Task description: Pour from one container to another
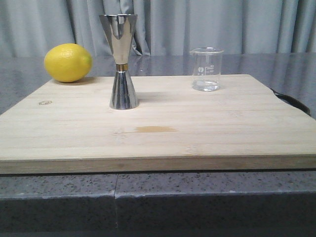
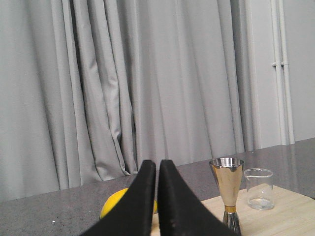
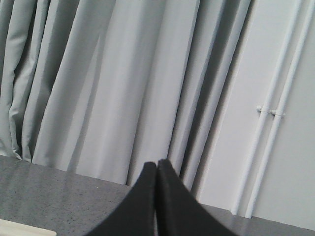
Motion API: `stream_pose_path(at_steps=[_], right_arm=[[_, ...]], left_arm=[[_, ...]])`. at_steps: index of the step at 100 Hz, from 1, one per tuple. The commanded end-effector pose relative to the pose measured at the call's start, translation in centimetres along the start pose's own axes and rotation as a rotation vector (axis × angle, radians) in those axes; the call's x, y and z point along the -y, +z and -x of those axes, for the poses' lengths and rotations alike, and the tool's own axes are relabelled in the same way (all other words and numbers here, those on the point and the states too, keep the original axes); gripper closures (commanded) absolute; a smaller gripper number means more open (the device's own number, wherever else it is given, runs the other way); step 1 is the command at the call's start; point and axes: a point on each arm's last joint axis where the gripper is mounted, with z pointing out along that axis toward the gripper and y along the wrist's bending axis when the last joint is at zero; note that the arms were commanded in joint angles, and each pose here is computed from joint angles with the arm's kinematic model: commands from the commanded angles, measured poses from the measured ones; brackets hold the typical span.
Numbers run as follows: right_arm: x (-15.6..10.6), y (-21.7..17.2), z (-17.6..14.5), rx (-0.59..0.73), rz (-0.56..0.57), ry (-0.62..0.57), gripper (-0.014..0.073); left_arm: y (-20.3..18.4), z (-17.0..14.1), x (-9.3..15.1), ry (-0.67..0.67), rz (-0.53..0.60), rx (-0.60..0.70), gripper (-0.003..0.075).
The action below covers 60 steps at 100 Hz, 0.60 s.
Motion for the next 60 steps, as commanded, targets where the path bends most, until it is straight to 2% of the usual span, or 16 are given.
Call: stream_pose_path(at_steps=[1,31,60], right_arm=[[0.10,0.12,0.82,0.023,0.009,-0.004,0.0668],[0.10,0.12,0.82,0.023,0.009,-0.004,0.0668],[0.10,0.12,0.82,0.023,0.009,-0.004,0.0668]], left_arm=[[0.20,1.05,0.19,-0.038,-0.029,0.048,0.0739],[0.20,1.05,0.19,-0.038,-0.029,0.048,0.0739],[0.21,0.25,-0.07,0.067,-0.001,-0.040,0.0739]])
